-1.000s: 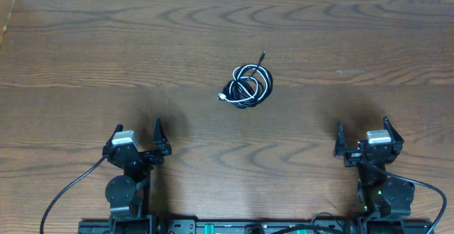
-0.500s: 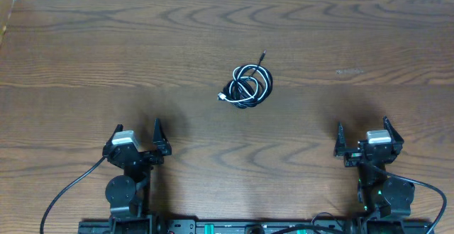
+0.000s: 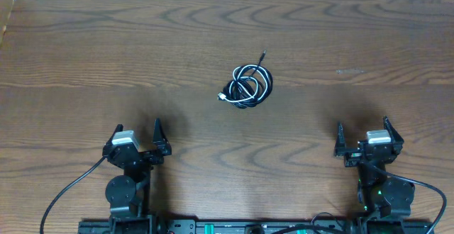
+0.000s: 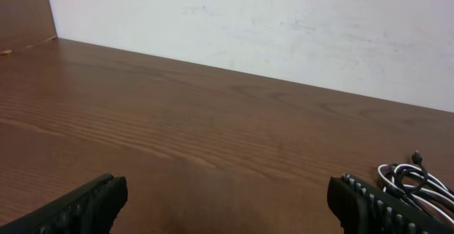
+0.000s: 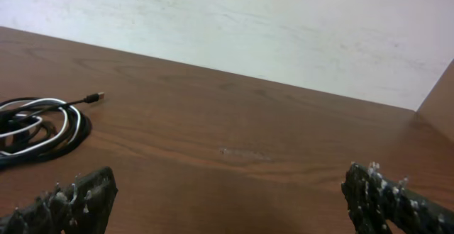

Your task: Untangle cables

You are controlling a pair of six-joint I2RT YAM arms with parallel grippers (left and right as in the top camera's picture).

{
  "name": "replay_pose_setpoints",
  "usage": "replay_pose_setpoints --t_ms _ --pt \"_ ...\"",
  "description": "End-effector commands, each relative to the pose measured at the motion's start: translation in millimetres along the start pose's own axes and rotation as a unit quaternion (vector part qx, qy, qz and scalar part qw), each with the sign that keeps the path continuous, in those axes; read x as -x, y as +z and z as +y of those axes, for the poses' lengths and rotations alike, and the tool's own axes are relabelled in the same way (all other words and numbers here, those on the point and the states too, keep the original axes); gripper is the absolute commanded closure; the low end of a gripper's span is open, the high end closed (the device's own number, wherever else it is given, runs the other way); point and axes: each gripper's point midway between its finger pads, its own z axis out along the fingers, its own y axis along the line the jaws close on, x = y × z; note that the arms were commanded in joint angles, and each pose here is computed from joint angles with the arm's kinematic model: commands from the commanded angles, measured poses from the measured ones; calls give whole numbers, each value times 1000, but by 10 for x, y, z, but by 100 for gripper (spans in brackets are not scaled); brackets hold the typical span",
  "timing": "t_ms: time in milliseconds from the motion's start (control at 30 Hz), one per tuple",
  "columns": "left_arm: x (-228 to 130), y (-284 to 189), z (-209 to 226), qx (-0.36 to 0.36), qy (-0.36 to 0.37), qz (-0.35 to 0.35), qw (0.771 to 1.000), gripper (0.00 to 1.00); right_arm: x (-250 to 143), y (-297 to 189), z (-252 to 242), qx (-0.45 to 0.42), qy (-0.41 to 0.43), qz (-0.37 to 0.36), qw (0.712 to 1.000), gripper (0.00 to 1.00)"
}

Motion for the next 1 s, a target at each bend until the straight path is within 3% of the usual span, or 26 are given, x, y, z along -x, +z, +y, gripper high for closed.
replay_pose_setpoints --t_ms 0,667,967 --pt "-136 0 41 8 8 23 1000 4 -26 4 -4 -2 -14 3 1000 1" --pt "254 -22 -26 7 8 21 1000 4 226 -34 190 66 -8 -1 998 1" --pt "555 94 -192 -16 38 124 991 4 598 73 132 81 0 60 995 1"
